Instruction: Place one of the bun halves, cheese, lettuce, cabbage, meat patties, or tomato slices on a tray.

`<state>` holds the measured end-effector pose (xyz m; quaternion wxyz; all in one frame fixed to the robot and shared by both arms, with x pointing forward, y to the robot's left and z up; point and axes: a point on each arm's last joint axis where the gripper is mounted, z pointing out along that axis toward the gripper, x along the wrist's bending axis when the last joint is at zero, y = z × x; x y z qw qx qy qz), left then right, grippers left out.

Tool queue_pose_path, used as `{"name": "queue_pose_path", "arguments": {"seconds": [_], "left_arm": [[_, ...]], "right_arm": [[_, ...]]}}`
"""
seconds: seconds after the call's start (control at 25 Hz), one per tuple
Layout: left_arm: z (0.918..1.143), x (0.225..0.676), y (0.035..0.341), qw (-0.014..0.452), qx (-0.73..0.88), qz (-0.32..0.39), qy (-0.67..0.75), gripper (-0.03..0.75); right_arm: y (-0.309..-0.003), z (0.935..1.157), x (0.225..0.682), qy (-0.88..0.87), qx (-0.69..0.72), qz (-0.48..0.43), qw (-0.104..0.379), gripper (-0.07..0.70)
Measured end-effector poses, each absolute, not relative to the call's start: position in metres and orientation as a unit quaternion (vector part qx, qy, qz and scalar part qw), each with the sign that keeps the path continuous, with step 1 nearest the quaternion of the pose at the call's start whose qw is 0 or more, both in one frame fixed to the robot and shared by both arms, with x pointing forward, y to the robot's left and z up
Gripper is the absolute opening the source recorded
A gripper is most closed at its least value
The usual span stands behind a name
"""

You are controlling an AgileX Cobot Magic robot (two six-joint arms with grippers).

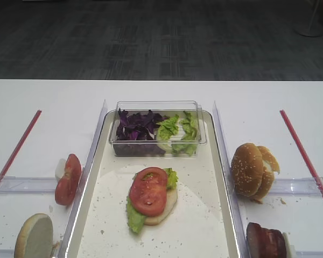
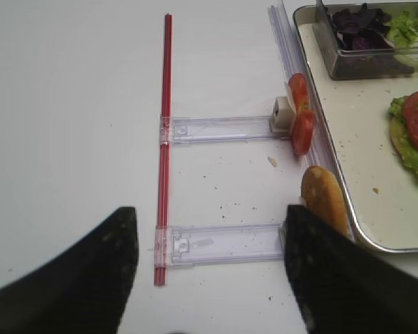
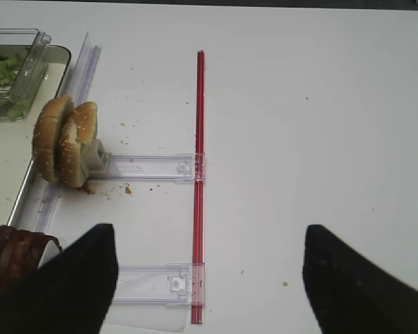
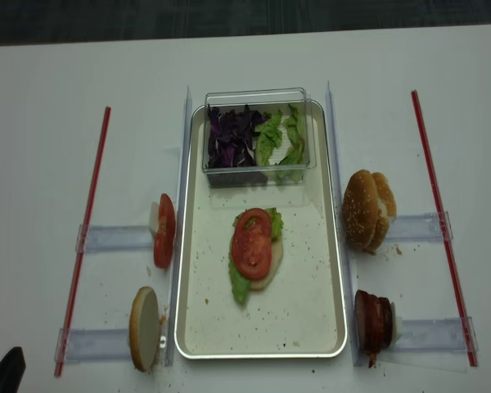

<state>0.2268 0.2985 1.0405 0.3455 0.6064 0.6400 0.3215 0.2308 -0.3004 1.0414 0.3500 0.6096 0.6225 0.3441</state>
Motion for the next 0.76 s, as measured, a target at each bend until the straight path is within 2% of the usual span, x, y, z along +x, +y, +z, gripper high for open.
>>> {"name": "queue_pose_path", "arguments": {"seconds": [0.76], "left_arm": [[1.0405,0.2268,0.2985,0.346,0.606,0.321,0.64,0.419]], "right_arm": [[-0.3004,1.0414,0.2308,0.622,0.61,0.344,0.35,0.571]]}}
